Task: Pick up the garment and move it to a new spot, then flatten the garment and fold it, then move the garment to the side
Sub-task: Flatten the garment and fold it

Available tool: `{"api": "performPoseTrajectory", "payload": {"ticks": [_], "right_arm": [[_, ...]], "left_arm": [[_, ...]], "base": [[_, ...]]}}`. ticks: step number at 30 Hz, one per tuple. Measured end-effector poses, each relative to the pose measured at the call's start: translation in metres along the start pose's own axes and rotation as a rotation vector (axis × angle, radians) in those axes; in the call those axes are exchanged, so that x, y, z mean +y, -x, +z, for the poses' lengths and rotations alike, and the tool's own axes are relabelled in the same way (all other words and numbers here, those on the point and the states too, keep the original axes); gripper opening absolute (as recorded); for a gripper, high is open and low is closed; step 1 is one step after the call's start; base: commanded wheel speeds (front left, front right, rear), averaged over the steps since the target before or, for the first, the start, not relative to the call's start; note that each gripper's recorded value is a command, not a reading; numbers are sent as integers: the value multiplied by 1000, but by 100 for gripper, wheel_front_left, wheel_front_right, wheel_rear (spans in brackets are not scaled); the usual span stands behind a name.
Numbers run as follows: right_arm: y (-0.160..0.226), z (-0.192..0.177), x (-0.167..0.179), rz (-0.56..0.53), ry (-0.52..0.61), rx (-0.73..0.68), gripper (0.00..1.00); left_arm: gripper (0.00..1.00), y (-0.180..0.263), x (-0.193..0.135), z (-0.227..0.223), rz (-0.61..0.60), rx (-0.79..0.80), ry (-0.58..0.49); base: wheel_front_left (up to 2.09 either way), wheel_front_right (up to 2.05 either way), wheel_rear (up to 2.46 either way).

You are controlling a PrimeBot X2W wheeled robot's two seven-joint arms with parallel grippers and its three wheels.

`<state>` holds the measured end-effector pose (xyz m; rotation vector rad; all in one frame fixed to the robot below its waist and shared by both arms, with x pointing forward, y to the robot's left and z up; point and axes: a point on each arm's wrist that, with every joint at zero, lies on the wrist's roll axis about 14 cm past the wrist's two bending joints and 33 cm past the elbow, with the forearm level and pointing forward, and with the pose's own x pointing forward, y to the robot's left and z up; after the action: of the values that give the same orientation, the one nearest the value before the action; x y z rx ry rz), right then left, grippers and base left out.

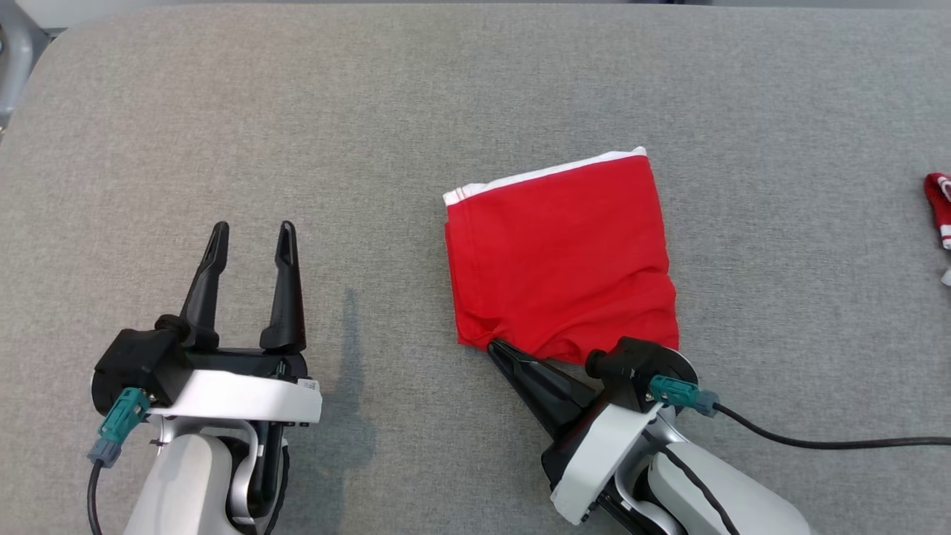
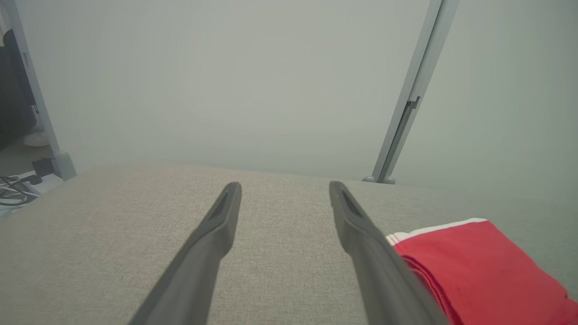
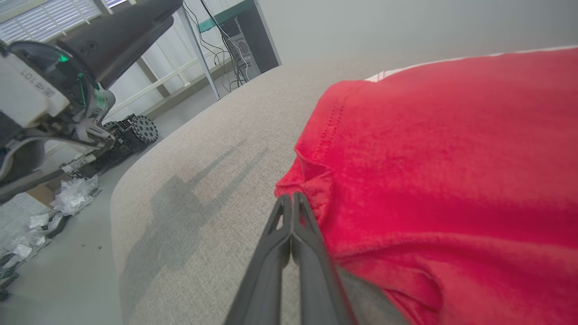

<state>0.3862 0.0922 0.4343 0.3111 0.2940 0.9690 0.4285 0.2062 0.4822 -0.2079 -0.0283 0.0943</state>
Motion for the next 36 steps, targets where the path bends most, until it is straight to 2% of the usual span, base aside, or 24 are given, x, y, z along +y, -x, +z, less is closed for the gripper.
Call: {"api": "performPoseTrajectory", "payload": {"ticks": [4,9,15,21,22,24,25,31,36], "right_arm": [[5,14,2,4,1,-50,0],[22,57,-23,-84,26,-198,0],[62,108,-66,-263,94,-365,0],[114,136,-111,-474,176,-449,0],[122,137,-118,-508,185,-447,10],[139,140,-129,-574,210,-452,60],[147,141,-134,-604,222,-449,100],[185,140,-137,-717,240,-439,100],[201,136,-126,-743,232,-427,100]], "left_arm": [[100,-2,-2,1,-10,-3,-1],[100,-5,-7,6,-27,-18,-5],[100,-5,-12,13,-45,-37,-10],[100,-5,-19,20,-67,-54,-15],[100,-4,-20,21,-71,-54,-15],[100,-3,-21,21,-75,-52,-18],[100,-2,-23,23,-79,-56,-18],[100,11,-28,26,-103,-46,-31],[100,24,-31,28,-115,-34,-35]], "base": [[0,0,0],[0,0,0],[0,0,0],[0,0,0],[0,0,0],[0,0,0],[0,0,0],[0,0,0],[0,0,0]]}}
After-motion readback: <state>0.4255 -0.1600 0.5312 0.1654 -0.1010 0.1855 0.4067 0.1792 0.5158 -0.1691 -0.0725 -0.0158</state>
